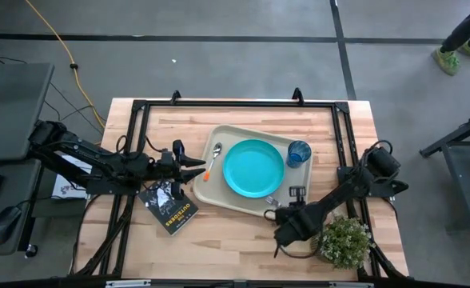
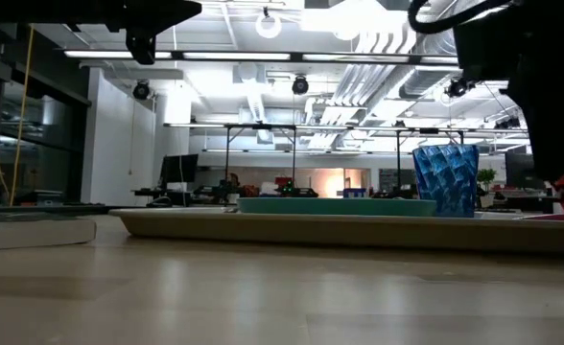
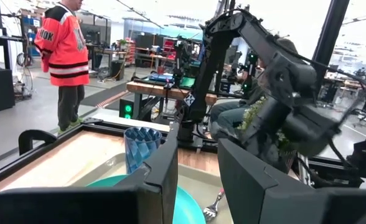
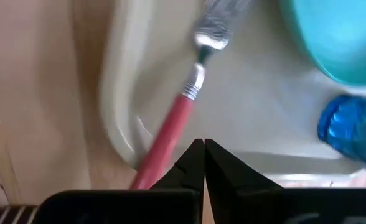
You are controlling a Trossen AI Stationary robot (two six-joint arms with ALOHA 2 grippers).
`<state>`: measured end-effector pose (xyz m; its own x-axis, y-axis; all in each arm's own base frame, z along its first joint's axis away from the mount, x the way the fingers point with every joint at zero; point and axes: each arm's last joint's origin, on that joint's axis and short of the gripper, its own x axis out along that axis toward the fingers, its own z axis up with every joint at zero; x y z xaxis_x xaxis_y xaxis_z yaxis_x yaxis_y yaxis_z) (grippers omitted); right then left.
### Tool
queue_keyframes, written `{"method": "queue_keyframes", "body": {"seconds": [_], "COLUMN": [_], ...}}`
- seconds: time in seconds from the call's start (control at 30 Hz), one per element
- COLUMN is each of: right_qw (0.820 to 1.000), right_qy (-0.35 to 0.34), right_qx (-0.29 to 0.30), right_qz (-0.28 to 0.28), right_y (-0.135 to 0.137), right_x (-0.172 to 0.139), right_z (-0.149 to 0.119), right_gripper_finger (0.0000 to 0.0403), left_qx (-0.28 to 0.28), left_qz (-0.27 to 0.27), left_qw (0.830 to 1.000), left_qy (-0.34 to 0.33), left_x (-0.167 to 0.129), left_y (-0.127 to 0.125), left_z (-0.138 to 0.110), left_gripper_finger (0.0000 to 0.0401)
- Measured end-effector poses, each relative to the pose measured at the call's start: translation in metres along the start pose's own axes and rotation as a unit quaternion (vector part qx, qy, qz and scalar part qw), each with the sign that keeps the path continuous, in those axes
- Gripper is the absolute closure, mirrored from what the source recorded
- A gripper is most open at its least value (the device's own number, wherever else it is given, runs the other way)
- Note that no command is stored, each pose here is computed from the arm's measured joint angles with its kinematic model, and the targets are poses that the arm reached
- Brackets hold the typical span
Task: Pick and place plate/cup/fork/spoon on tray
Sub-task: Put the pink fork on the gray serving tray to the right of the orange spoon
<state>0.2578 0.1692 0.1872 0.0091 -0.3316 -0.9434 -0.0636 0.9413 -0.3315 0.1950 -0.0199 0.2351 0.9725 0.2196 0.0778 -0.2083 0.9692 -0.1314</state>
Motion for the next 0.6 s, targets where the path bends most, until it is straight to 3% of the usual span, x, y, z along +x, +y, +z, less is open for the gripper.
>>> {"method": "queue_keyframes", "body": {"seconds": [0.2,0.37,0.47,0.6], "right_qw": [0.990,0.941,0.923,0.926], "right_qy": [-0.084,-0.195,-0.222,-0.192], "right_qx": [0.112,0.238,0.258,0.256], "right_qz": [0.022,0.139,0.181,0.201], "right_y": [-0.030,-0.045,-0.045,-0.042], "right_x": [-0.014,-0.015,-0.004,0.018], "right_z": [-0.027,-0.040,-0.044,-0.048], "right_gripper_finger": [0.0380,0.0312,0.0265,0.0227], "left_qx": [0.000,0.000,0.000,0.000], "left_qz": [0.000,0.000,0.000,0.000], "left_qw": [1.000,1.000,1.000,1.000], "left_qy": [0.000,0.000,0.000,0.000], "left_x": [0.000,0.000,0.000,0.000], "left_y": [0.000,0.000,0.000,0.000], "left_z": [0.000,0.000,0.000,0.000], "left_gripper_finger": [0.0304,0.0304,0.0304,0.0304]}}
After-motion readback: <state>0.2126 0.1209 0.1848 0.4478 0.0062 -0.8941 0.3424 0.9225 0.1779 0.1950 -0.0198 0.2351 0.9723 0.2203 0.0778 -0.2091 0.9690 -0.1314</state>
